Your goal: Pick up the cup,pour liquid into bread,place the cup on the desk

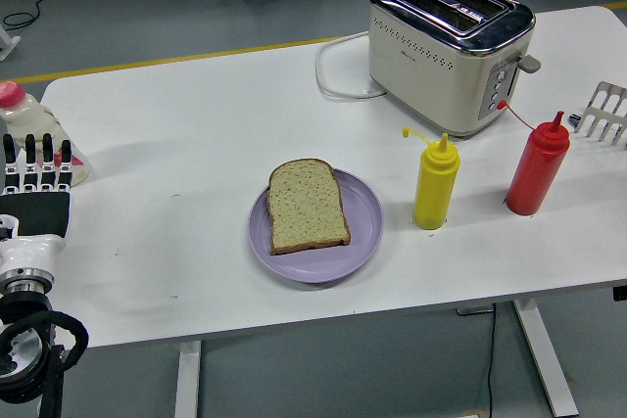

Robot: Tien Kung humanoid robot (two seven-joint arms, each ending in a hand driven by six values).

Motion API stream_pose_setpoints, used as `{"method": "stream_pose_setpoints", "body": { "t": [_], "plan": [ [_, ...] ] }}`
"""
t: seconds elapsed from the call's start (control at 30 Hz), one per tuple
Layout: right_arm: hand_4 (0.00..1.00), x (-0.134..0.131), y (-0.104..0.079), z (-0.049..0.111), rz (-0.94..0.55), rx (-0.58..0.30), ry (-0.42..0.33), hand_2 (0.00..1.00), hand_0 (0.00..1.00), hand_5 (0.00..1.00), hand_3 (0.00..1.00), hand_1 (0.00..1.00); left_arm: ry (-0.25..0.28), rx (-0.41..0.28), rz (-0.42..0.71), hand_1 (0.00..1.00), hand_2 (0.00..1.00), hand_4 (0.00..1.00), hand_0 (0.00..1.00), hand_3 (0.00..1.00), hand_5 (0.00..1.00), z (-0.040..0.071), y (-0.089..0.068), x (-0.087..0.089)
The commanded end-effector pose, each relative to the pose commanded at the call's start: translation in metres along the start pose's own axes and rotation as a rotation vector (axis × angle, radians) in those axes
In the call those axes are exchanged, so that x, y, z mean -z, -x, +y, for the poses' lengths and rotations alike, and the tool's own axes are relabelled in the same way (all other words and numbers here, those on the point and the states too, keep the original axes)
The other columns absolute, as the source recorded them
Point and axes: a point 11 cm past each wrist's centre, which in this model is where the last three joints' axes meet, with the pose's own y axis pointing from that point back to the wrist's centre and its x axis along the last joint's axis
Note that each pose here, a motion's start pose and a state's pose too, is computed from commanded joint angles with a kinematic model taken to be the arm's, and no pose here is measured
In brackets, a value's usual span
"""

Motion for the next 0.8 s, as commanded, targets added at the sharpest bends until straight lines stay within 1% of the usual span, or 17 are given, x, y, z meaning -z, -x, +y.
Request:
{"method": "stream_pose_setpoints", "body": {
  "t": [0.13,0.17,0.33,0.37,0.43,0.53,0.57,0.7,0.8],
  "plan": [
    [0.852,0.001,-0.002,0.002,0.071,0.005,-0.004,0.886,0.893,0.392,0.947,0.845,-0.001,0.0,0.0,0.865,0.931,0.671,0.856,0.84,0.998,0.0,0.0,0.0],
    [0.917,0.001,-0.002,0.003,0.1,0.008,-0.005,0.929,0.92,0.329,0.998,0.875,-0.002,-0.001,0.0,0.865,0.931,0.67,0.856,0.84,0.998,0.0,0.0,0.001],
    [0.917,0.001,-0.008,0.01,0.24,0.02,-0.01,0.929,0.92,0.329,0.998,0.875,-0.006,-0.004,-0.002,0.865,0.931,0.67,0.856,0.84,0.998,0.001,-0.001,0.002],
    [0.94,0.001,-0.009,0.012,0.265,0.022,-0.01,0.97,0.942,0.279,0.998,0.898,-0.006,-0.004,-0.002,0.865,0.929,0.671,0.856,0.84,0.998,0.001,-0.002,0.002],
    [0.94,0.0,-0.01,0.016,0.318,0.029,-0.005,0.97,0.942,0.279,0.998,0.898,-0.008,-0.005,-0.002,0.865,0.929,0.671,0.856,0.84,0.998,0.001,-0.002,0.003],
    [0.94,-0.006,-0.013,0.023,0.406,0.047,0.019,0.97,0.942,0.279,0.998,0.898,-0.011,-0.008,-0.002,0.865,0.929,0.671,0.856,0.84,0.998,0.002,-0.003,0.004],
    [0.946,-0.006,-0.013,0.024,0.417,0.05,0.022,0.978,0.953,0.282,0.998,0.915,-0.011,-0.008,-0.002,0.865,0.93,0.67,0.856,0.84,0.998,0.002,-0.003,0.004],
    [0.946,-0.016,-0.015,0.036,0.52,0.089,0.075,0.978,0.953,0.282,0.998,0.915,-0.013,-0.013,-0.004,0.865,0.93,0.67,0.856,0.84,0.998,0.004,-0.005,0.004],
    [0.96,-0.021,-0.016,0.045,0.563,0.111,0.104,0.989,0.96,0.264,0.998,0.926,-0.014,-0.016,-0.005,0.865,0.929,0.67,0.856,0.84,0.998,0.005,-0.007,0.004]
  ]
}}
